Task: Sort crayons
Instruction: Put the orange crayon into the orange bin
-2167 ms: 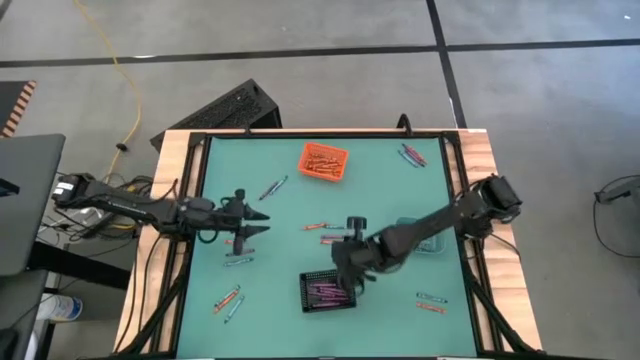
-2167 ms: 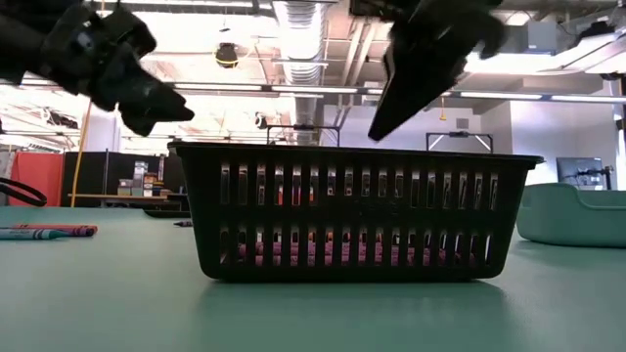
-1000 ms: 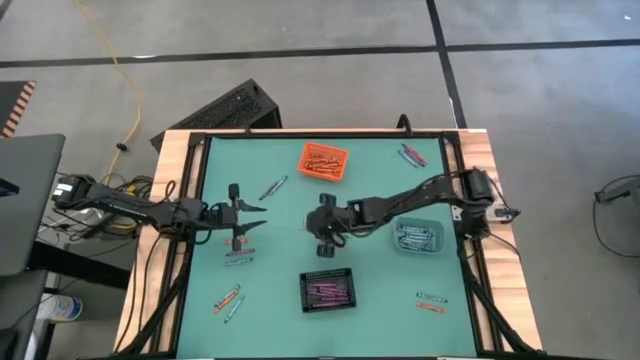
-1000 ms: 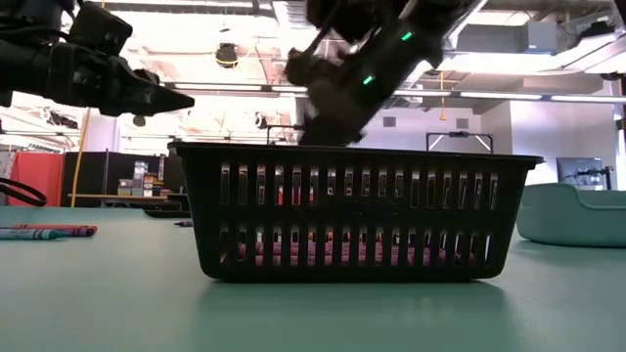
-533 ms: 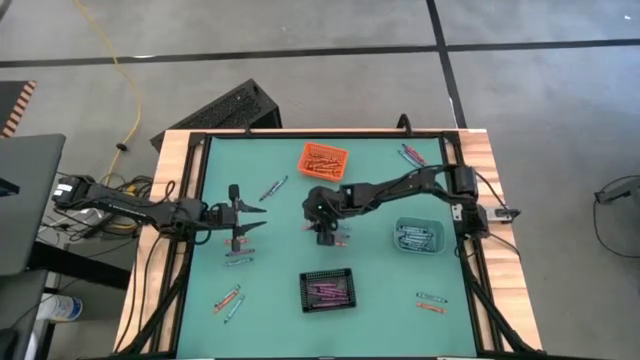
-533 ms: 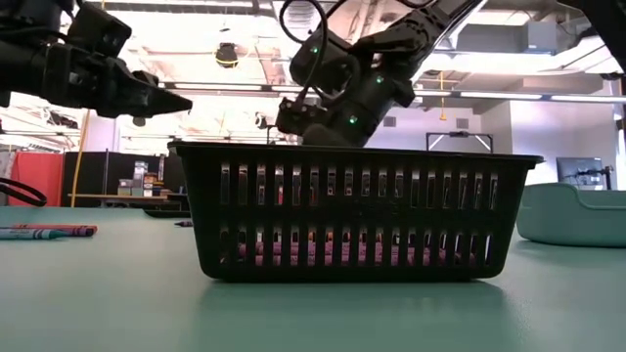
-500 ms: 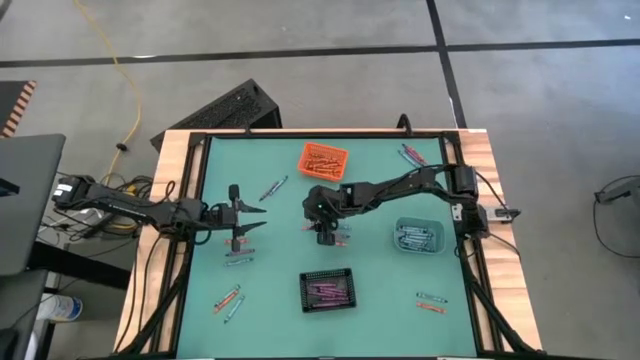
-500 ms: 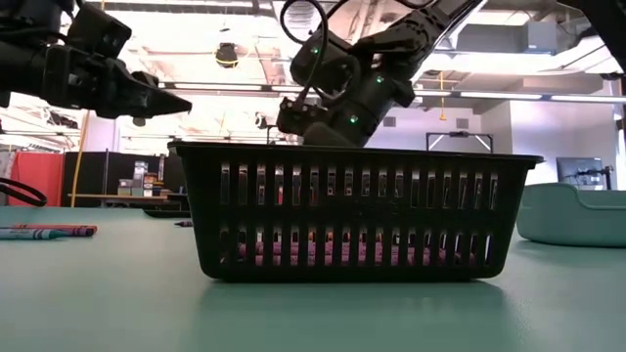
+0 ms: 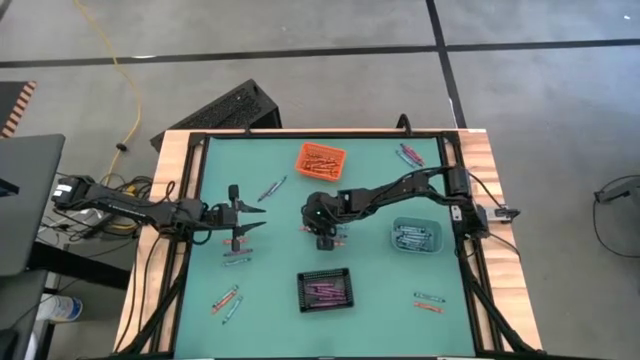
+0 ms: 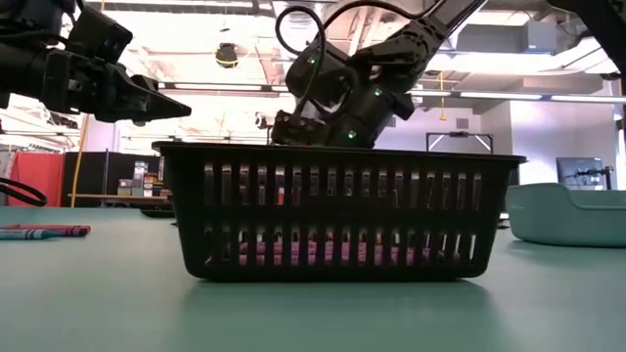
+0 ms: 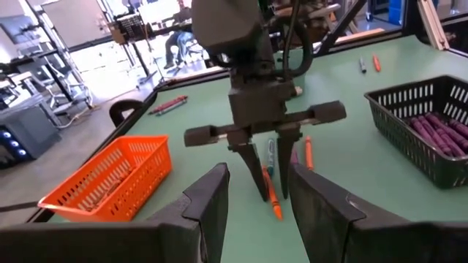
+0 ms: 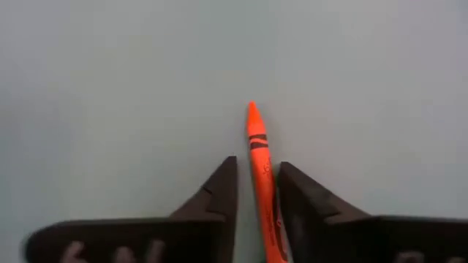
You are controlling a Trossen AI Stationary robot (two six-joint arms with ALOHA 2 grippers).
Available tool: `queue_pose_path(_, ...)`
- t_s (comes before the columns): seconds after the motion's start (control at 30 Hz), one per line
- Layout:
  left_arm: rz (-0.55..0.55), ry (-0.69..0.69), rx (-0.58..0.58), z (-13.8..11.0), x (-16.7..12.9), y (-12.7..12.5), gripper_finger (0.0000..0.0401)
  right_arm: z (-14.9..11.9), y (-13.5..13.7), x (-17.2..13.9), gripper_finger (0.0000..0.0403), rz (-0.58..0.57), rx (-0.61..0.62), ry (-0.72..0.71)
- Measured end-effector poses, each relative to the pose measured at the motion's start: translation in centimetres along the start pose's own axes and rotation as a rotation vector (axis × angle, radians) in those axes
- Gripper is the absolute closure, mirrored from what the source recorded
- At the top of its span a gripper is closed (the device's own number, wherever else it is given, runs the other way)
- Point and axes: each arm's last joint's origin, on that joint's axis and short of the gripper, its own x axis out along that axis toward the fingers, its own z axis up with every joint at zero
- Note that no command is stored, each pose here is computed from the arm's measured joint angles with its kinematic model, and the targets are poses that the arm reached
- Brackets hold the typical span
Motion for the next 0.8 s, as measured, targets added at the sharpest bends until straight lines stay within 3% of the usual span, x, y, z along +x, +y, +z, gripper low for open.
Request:
queue_pose_path(0.13, -0.001, 0.001, 0.001, 0.0, 0.0, 0.0, 0.0269, -0.2, 0.0, 0.2, 0.0382, 0.000, 0.001, 0.011)
queue_pose_path(0.2, -0.001, 0.001, 0.000, 0.0, 0.0, 0.0, 0.0269, -0.2, 0.0, 0.2, 0.0394, 0.001, 0.000, 0.013)
queue_pose_path(0.5, -0.002, 0.009, 0.002, -0.1, 0.0, 0.0, 0.0269, 1.1, -0.7, -3.1, 0.0400, -0.031, -0.013, -0.046)
queue_pose_path(0.8, -0.004, 0.016, 0.003, -0.2, 0.0, 0.0, 0.0269, 3.3, -5.5, -8.7, 0.0400, -0.173, 0.004, -0.245)
